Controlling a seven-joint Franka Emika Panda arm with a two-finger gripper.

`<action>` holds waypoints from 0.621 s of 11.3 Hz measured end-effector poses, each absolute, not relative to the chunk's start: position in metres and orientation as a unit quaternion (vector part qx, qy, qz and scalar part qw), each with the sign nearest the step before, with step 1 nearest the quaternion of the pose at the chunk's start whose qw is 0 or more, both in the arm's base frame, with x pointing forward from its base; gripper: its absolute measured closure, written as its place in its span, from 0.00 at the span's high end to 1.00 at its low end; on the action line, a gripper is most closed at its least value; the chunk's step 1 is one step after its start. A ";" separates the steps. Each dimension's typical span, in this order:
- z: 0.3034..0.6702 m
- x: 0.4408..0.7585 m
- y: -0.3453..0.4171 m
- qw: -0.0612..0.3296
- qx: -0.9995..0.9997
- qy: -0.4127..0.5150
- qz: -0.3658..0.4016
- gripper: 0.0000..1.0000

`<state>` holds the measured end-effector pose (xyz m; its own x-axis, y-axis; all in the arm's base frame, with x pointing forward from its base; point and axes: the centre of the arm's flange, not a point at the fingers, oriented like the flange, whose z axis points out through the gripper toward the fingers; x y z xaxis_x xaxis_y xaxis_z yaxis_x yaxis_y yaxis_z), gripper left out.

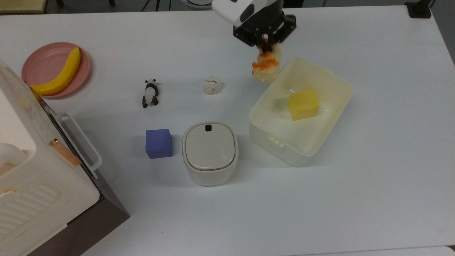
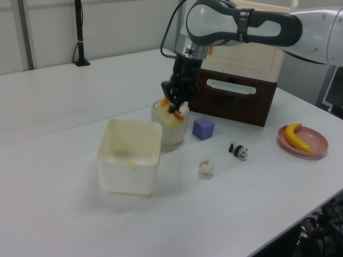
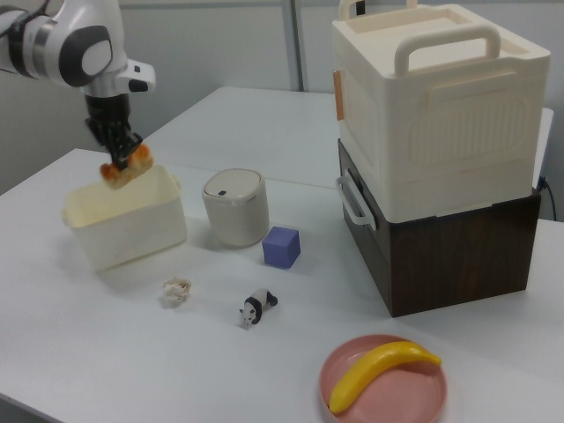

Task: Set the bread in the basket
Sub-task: 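Lift the bread roll and carry it over the cream basket, then lower the roll into the basket and open the gripper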

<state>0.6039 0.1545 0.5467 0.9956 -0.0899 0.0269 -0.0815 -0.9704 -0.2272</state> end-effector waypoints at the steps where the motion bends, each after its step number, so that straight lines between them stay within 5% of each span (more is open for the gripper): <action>1: 0.539 0.618 0.160 0.127 -0.986 0.096 -0.043 0.09; 4: 0.486 0.643 0.183 0.144 -0.974 0.172 -0.043 0.11; 7: 0.475 0.643 0.206 0.133 -0.976 0.166 -0.043 0.56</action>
